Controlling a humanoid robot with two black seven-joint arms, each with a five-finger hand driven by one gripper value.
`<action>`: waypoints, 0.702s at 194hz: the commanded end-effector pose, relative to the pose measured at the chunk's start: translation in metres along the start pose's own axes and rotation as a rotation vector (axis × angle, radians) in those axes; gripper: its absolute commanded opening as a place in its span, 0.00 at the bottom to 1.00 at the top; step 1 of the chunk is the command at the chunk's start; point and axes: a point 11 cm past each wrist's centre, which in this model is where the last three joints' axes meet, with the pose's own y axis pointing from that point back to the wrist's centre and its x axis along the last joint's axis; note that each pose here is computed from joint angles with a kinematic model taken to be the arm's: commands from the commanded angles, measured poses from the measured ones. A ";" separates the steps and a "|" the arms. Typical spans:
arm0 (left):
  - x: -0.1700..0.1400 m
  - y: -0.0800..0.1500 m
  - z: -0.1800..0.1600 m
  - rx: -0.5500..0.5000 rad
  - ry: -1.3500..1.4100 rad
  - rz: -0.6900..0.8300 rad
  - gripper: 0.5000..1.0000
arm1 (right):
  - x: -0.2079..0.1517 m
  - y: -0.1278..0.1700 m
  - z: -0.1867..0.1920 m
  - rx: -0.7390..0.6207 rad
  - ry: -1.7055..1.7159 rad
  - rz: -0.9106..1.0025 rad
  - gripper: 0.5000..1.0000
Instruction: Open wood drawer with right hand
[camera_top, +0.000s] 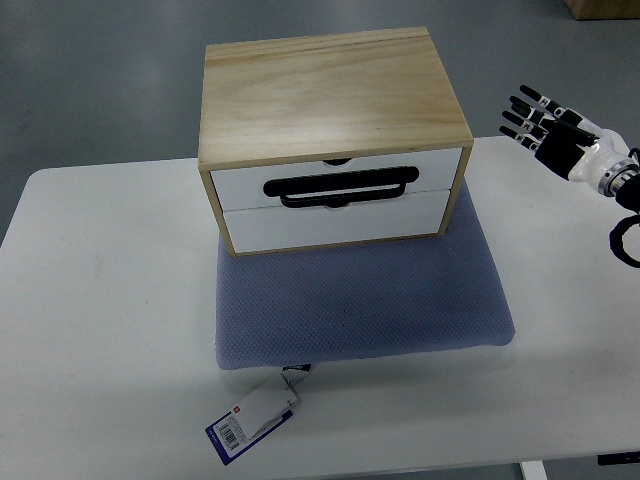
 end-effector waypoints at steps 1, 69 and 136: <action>0.000 0.000 0.000 0.000 0.000 -0.001 1.00 | 0.005 0.002 -0.002 0.002 0.005 0.026 0.88; 0.000 0.000 0.000 0.000 0.000 0.000 1.00 | 0.030 0.021 -0.039 0.042 0.067 0.070 0.88; 0.000 0.000 0.000 0.000 0.000 0.000 1.00 | 0.020 0.028 -0.066 0.098 0.279 0.025 0.88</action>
